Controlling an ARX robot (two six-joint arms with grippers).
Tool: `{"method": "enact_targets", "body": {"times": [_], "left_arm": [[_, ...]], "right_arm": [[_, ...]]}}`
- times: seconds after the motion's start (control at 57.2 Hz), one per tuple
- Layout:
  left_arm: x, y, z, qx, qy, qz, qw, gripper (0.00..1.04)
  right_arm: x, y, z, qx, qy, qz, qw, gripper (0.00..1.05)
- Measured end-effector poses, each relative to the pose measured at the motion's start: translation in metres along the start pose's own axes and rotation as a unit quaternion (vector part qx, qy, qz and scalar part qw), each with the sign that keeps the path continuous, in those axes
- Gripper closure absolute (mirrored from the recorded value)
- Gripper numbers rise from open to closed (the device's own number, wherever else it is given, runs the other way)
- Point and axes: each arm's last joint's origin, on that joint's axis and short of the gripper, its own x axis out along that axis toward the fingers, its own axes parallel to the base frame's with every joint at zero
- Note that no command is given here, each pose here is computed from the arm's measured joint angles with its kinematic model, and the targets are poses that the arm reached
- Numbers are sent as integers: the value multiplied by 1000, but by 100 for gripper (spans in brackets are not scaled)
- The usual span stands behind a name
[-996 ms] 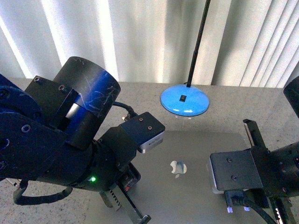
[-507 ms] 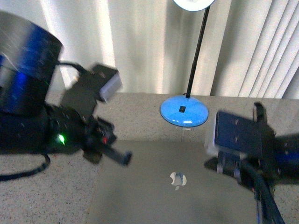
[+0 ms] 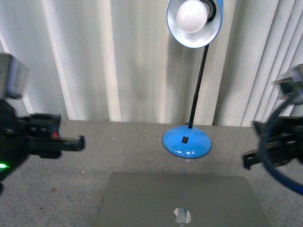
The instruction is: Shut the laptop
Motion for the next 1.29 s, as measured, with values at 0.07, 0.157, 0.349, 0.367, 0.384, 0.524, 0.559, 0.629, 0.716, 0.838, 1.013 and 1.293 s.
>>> {"method": "enact_targets", "body": {"times": [0.07,0.157,0.349,0.367,0.384,0.524,0.559,0.629,0.716,0.838,1.013,1.293], "left_arm": [[-20,18,11,-14,-32,14,999,92],[-36,28,12,-18,-35,12,999,101],[-74,47,18,-18,-25,9,999,101],[-77,49,19,-19,-28,11,999,101],[-78,50,19,-19,-29,11,999,101],[-98,57,17,-19,-25,5,999,101],[-102,58,16,-19,-24,5,1000,101],[-109,61,16,-19,-26,8,999,101],[-117,65,16,-19,-26,7,999,101],[-126,73,15,-20,-27,7,999,101],[-137,75,17,-20,-29,10,999,101],[-151,75,23,-20,-42,10,999,101]], "right_arm": [[-23,-13,6,62,-49,-66,995,83],[-43,-20,10,84,-65,-70,992,100],[-82,-30,11,97,-58,-67,991,102],[-85,-31,12,97,-60,-67,991,102],[-88,-31,12,97,-61,-68,991,102],[-108,-34,6,98,-55,-67,991,102],[-111,-34,6,98,-55,-68,991,102],[-119,-39,4,99,-57,-58,992,102],[-128,-43,2,100,-57,-68,991,102],[-137,-42,1,100,-58,-69,991,102],[-149,-40,0,100,-57,-67,991,102],[-164,-39,1,100,-62,-68,991,102]]}}
